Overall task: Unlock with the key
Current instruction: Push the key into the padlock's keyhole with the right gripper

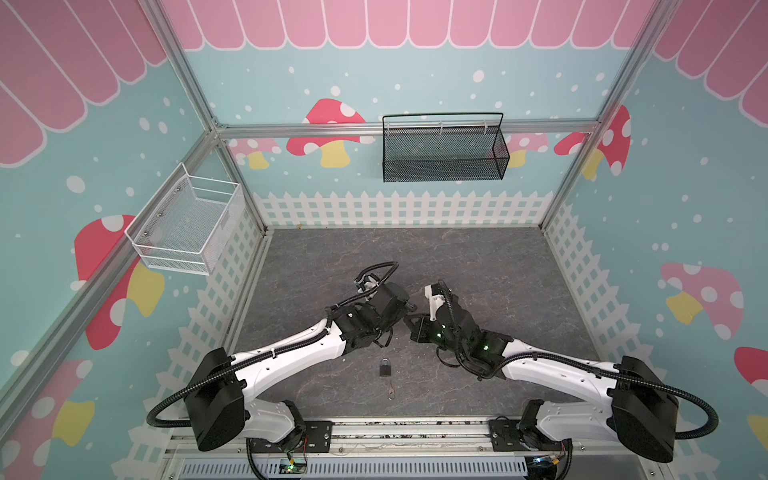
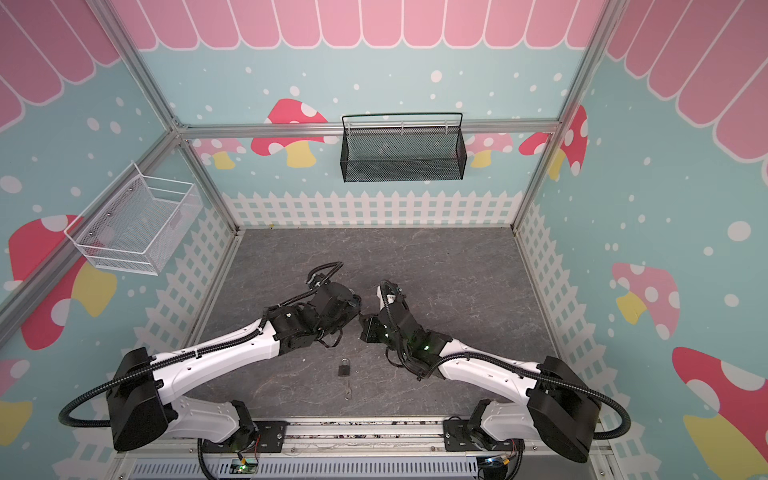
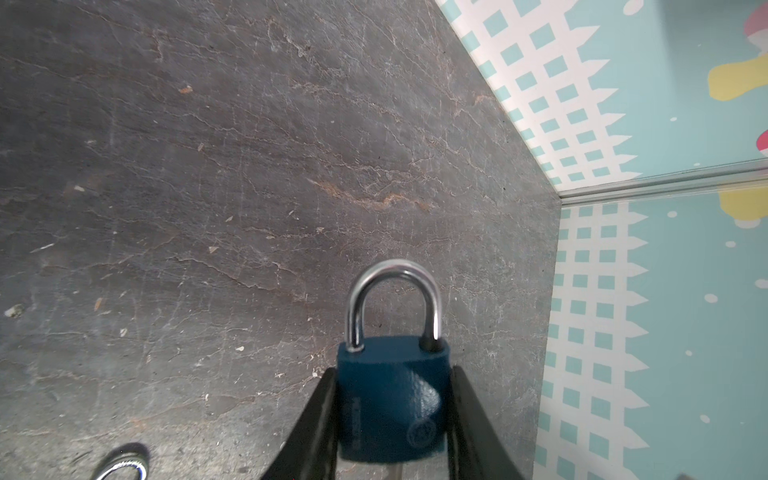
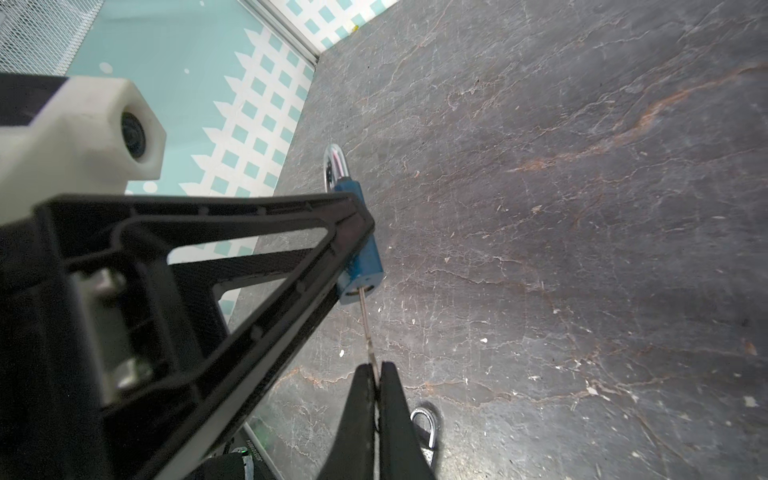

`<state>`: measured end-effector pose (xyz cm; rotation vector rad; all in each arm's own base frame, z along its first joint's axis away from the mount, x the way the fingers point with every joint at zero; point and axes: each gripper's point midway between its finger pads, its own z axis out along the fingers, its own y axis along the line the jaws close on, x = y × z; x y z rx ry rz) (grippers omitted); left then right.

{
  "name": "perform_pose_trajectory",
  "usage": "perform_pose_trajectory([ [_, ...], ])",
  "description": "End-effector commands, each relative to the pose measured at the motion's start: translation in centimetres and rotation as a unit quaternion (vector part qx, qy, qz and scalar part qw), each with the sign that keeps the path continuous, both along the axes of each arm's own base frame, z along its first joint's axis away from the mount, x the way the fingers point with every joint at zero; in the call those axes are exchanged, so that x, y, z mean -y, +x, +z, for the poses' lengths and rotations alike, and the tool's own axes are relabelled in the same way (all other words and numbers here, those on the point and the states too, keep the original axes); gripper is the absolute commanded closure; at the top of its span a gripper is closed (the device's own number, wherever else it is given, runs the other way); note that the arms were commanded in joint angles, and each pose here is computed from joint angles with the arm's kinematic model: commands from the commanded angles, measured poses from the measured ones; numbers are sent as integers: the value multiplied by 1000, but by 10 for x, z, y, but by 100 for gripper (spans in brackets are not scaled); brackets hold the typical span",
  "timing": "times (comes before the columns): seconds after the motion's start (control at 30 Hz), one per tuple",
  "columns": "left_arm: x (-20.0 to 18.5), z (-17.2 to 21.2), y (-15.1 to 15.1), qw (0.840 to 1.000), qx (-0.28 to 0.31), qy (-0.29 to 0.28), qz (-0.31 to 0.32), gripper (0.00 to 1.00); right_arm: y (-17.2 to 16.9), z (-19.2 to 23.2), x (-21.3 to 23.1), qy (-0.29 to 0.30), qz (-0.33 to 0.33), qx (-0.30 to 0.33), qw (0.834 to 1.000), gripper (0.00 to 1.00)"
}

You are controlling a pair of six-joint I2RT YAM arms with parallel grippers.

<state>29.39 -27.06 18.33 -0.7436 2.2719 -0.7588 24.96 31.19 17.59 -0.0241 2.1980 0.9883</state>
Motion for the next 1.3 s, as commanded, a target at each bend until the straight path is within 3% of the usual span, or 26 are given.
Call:
perform_pose_trajectory([
  [0.0,26,1,-21,998,-34,-35,-39,100,28,34,-1,16,-50,59,997,100],
  [0.17,29,2,-25,997,-37,-36,-49,100,30,39,1,13,-57,70,996,100],
  [0.37,8,-16,-27,998,-46,21,-30,100,28,48,13,14,-70,79,994,100],
  [0.47,4,-24,-28,998,-58,21,-16,100,24,42,12,15,-66,56,996,100],
  [0.67,10,-12,-24,997,-66,-28,4,100,22,28,10,-8,-65,18,998,100],
  [1.0,20,1,-28,988,-91,-118,41,100,20,22,-7,-8,-60,6,998,100],
  [1.27,28,11,-36,979,-94,-175,38,100,27,33,-2,4,-85,43,995,100],
])
